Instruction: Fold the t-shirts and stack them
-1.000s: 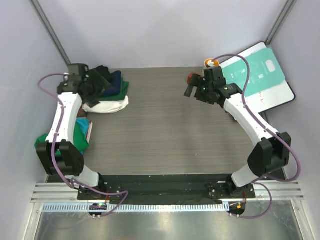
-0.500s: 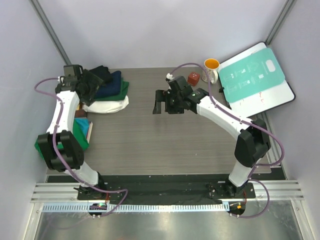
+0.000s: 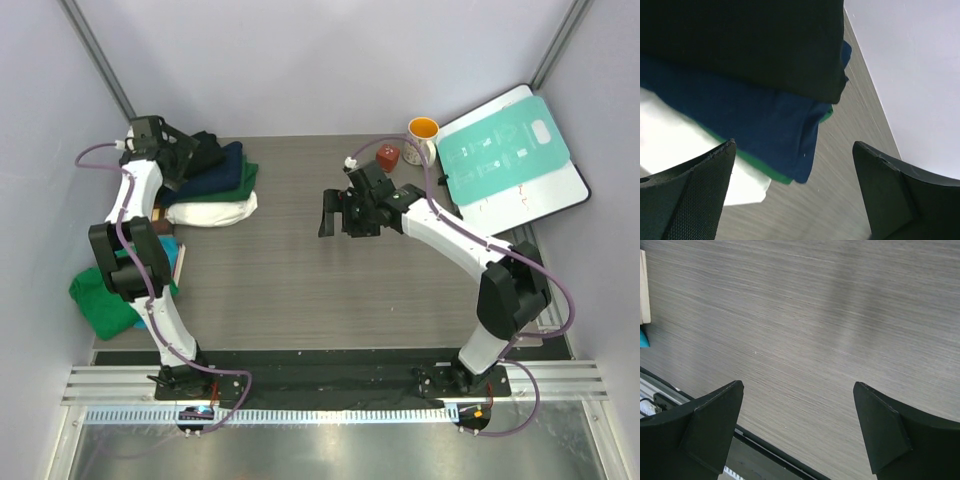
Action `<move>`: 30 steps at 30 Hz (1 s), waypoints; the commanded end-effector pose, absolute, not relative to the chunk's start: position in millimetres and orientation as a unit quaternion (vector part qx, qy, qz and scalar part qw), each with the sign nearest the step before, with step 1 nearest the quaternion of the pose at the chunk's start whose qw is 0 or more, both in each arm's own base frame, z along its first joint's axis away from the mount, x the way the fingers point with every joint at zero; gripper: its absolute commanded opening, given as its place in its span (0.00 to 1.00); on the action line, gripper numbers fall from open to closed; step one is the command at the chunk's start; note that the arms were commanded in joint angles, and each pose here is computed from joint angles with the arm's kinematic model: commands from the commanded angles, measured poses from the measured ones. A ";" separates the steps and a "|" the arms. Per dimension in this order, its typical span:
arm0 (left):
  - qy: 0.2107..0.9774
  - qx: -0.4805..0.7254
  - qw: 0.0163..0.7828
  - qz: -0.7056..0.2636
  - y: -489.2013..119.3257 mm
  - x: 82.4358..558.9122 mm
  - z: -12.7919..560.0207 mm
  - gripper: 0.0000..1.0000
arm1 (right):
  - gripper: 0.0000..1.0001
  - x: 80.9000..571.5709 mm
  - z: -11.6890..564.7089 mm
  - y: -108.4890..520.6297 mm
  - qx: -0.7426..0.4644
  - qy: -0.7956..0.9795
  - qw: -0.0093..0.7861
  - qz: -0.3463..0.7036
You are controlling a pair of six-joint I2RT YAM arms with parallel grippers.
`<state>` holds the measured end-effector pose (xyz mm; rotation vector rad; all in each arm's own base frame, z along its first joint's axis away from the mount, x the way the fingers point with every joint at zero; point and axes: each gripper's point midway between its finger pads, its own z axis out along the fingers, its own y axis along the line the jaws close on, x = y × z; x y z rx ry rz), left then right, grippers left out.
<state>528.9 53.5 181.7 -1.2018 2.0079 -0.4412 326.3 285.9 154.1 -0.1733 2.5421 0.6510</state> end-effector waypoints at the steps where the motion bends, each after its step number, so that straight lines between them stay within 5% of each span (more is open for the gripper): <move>1: 0.759 -0.461 0.427 -0.174 69.0 560.5 210.2 0.98 | 0.98 322.6 176.3 280.4 -0.067 0.923 0.284 0.251; 30: 0.798 -0.469 0.355 -0.132 74.8 571.3 123.7 0.96 | 0.99 356.9 166.6 226.3 0.012 0.932 0.280 0.229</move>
